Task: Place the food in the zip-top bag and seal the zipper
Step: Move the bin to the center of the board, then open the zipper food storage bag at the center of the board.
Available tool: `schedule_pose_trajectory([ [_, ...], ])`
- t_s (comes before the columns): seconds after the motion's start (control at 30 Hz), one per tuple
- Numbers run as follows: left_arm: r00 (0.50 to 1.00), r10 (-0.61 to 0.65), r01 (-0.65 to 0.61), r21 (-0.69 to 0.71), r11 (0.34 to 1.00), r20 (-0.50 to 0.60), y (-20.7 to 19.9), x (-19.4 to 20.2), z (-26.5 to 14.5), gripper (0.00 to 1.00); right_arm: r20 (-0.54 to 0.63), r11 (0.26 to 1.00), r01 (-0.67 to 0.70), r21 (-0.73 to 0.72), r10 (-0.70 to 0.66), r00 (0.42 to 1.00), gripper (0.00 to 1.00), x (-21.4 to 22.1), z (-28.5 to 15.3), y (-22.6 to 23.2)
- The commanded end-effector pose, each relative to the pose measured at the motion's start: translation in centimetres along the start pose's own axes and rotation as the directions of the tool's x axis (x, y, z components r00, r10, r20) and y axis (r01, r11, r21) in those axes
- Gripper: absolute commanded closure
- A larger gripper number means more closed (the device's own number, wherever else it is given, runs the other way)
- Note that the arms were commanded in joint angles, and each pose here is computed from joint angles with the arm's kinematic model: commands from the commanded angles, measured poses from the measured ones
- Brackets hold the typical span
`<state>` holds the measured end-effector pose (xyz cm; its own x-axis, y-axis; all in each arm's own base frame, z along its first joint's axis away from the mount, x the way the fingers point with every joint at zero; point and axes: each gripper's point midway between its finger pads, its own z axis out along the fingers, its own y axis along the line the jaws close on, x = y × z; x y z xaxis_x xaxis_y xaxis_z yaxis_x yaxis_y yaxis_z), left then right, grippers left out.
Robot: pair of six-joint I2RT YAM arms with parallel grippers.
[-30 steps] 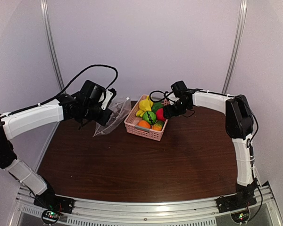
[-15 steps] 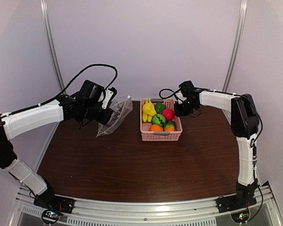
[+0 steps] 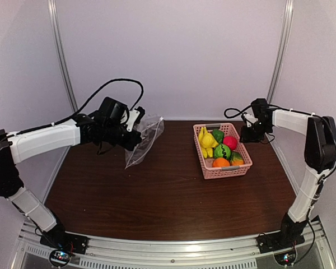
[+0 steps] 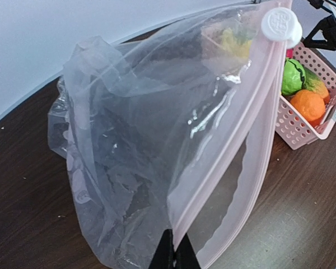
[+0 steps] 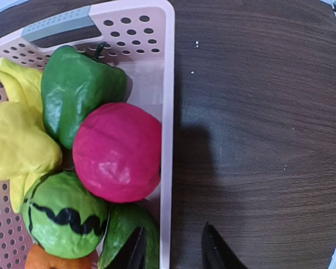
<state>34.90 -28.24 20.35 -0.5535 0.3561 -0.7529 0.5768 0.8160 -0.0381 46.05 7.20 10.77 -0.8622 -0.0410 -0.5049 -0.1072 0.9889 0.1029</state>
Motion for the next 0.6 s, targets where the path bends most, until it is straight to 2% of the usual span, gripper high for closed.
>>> schedule_pose_trajectory([
  [0.0,0.998,-0.063,0.060,0.135,0.989,0.022,-2.2,-1.5,1.3,1.00,0.114,0.983,0.142,-0.114,-0.129,0.985,0.56,-1.5,-5.1,2.8],
  [0.13,0.992,-0.126,0.120,0.166,0.979,0.023,-2.7,-1.7,1.9,1.00,0.355,0.923,0.352,-0.157,-0.280,0.892,0.45,-4.3,-12.1,7.7],
  [0.3,0.969,-0.243,0.229,0.205,0.951,0.043,-3.2,-2.4,2.4,1.00,0.483,0.785,0.569,-0.244,-0.410,0.774,0.37,-3.4,-16.4,17.5],
  [0.33,0.961,-0.271,0.254,0.212,0.944,0.055,-3.2,-2.7,2.6,1.00,0.493,0.765,0.586,-0.266,-0.415,0.765,0.33,-3.1,-16.7,19.2],
  [0.43,0.925,-0.368,0.340,0.231,0.911,0.089,-3.1,-3.7,3.0,1.00,0.506,0.723,0.618,-0.309,-0.425,0.750,0.30,-2.7,-16.9,24.0],
  [0.57,0.874,-0.465,0.424,0.248,0.871,0.141,-2.9,-5.3,3.1,1.00,0.489,0.696,0.601,-0.392,-0.396,0.777,0.27,-2.7,-15.9,29.0],
])
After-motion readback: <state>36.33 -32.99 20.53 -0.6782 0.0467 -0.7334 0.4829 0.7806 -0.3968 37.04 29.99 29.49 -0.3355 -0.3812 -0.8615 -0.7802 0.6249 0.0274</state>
